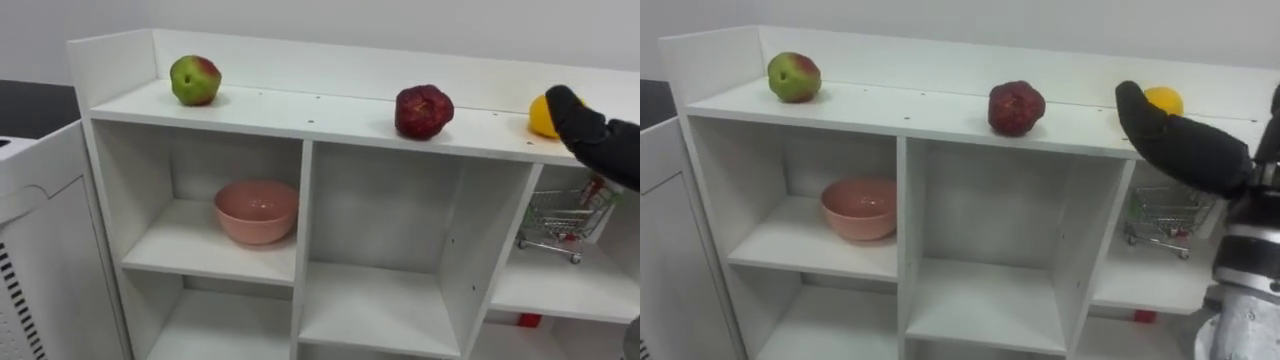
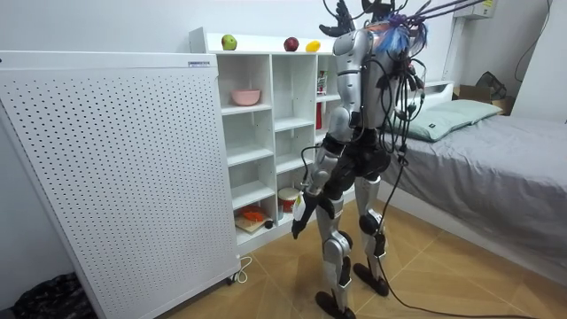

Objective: Arrange fruit in the closet

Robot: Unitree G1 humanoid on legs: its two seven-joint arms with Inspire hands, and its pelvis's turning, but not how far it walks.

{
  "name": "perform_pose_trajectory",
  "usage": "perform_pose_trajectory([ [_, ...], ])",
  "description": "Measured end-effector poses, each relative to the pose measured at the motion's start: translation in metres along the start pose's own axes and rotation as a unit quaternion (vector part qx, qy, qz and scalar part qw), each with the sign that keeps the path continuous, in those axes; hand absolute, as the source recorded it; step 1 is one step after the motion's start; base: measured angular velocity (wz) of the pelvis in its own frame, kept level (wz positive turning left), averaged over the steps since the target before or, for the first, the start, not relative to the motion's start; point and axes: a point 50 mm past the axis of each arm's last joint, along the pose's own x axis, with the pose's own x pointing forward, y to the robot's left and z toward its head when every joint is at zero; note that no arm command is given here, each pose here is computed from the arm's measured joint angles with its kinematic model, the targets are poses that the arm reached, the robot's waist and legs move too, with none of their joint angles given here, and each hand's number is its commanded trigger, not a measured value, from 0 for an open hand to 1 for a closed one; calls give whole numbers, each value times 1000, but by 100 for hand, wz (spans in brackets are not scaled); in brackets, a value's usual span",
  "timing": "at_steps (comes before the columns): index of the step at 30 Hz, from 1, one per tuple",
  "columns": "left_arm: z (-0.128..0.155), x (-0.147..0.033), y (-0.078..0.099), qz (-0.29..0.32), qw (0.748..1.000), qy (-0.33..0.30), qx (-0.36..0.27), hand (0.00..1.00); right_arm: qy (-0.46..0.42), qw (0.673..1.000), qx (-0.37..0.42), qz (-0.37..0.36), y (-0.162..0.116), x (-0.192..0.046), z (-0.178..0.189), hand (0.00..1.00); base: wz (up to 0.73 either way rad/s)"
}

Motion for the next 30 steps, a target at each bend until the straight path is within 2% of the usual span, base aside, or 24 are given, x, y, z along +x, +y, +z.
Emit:
perform_pose_trajectory([
  [8,-1,-1,4,5,1000,-6,2,0,26,997,55,43,-1,8,-3,0,6],
  [15,-4,-1,9,13,1000,1,4,0,71,994,31,80,1,15,-24,0,3],
  [21,-4,-2,12,13,1000,3,1,0,88,992,8,93,0,34,-33,0,4],
  [30,-6,-2,13,15,1000,12,-3,0,125,985,8,119,4,43,-48,0,1],
])
